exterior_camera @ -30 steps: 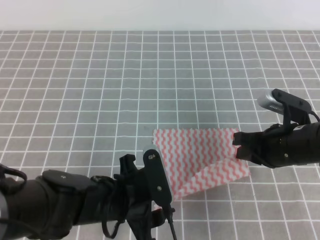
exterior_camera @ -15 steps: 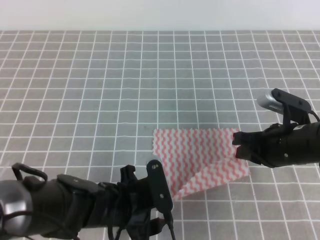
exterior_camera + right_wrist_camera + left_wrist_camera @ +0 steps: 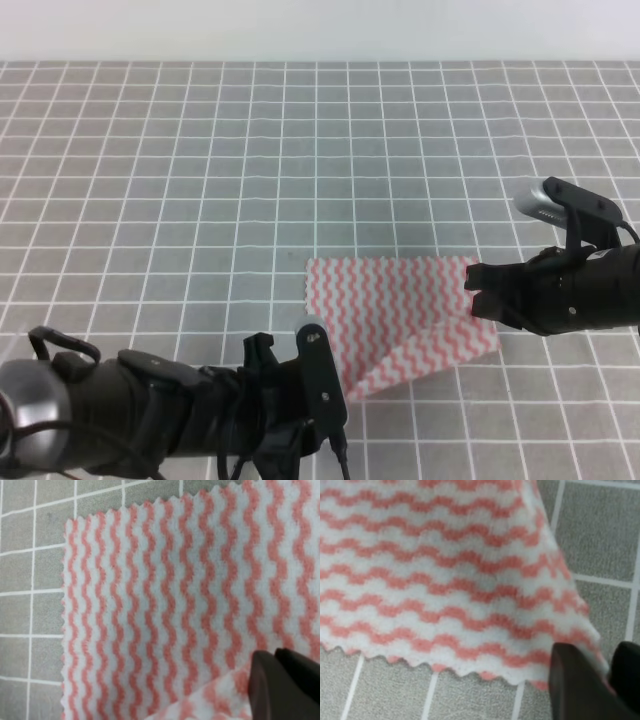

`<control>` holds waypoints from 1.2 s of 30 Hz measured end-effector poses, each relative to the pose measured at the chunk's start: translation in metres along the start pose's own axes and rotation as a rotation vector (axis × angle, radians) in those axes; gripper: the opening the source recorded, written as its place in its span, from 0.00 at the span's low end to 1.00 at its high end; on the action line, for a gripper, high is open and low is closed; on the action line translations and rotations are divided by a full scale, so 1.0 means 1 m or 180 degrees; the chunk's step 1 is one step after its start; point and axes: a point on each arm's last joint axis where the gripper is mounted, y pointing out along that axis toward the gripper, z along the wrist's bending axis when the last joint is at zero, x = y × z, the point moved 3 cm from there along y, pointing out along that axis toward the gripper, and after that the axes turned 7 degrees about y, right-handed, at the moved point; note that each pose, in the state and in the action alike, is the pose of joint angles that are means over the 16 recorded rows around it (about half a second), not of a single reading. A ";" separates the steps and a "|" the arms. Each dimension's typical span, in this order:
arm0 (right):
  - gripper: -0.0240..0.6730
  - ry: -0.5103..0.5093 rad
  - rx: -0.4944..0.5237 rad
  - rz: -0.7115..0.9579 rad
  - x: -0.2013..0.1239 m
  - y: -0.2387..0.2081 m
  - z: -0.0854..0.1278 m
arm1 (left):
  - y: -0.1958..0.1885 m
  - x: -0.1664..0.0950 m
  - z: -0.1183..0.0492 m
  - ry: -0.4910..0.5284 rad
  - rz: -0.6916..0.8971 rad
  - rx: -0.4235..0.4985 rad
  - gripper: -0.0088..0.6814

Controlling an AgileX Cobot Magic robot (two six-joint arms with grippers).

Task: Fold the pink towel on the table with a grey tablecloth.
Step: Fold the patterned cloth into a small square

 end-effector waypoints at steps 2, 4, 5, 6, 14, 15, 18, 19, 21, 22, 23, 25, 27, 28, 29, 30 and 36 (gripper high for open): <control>0.01 0.0000 0.0000 0.0001 0.000 0.000 0.000 | 0.000 0.000 0.001 0.0006 0.0006 0.0017 0.18; 0.01 0.0001 -0.0001 0.0004 0.000 0.000 0.000 | 0.000 0.001 0.003 0.0007 0.0016 0.0042 0.13; 0.01 0.0001 -0.0001 0.0004 0.000 0.000 0.000 | 0.000 0.001 0.004 0.0005 0.0026 0.0058 0.11; 0.01 0.0001 -0.0002 0.0006 0.000 0.000 0.000 | 0.000 0.001 0.006 0.0001 0.0037 0.0077 0.10; 0.01 0.0004 -0.0008 -0.0012 0.001 0.001 0.000 | -0.002 0.005 0.021 -0.0141 0.0128 0.0299 0.02; 0.01 0.0004 -0.0007 -0.0019 0.001 0.001 0.000 | -0.002 0.005 0.023 -0.0158 0.0137 0.0329 0.02; 0.01 0.0004 -0.0011 -0.0034 0.001 0.001 -0.001 | -0.003 0.008 0.030 -0.0200 0.0161 0.0424 0.01; 0.01 0.0004 -0.0013 -0.0044 0.002 0.001 -0.001 | -0.003 0.009 0.032 -0.0213 0.0164 0.0456 0.01; 0.01 0.0004 -0.0016 -0.0069 0.003 0.001 -0.001 | -0.004 0.011 0.037 -0.0236 0.0167 0.0519 0.01; 0.01 0.0004 -0.0018 -0.0083 0.003 0.001 -0.001 | -0.004 0.013 0.040 -0.0245 0.0166 0.0549 0.01; 0.01 0.0004 -0.0020 -0.0096 0.004 0.001 -0.001 | -0.004 0.014 0.043 -0.0252 0.0163 0.0579 0.01; 0.01 0.0004 -0.0024 -0.0121 0.005 0.001 -0.001 | -0.004 0.017 0.049 -0.0272 0.0154 0.0634 0.01; 0.01 0.0005 -0.0027 -0.0145 0.006 0.001 -0.001 | -0.004 0.020 0.056 -0.0298 0.0140 0.0689 0.01; 0.01 0.0006 -0.0029 -0.0158 0.006 0.001 -0.001 | -0.004 0.021 0.059 -0.0306 0.0140 0.0715 0.01; 0.01 0.0009 -0.0035 -0.0166 0.007 0.001 -0.002 | -0.003 0.022 0.062 -0.0310 0.0143 0.0736 0.01; 0.01 0.0012 -0.0037 -0.0175 0.008 0.002 -0.002 | -0.002 0.022 0.064 -0.0319 0.0143 0.0755 0.01; 0.01 0.0026 -0.0051 -0.0197 0.014 0.007 -0.001 | 0.004 0.025 0.079 -0.0380 0.0145 0.0842 0.01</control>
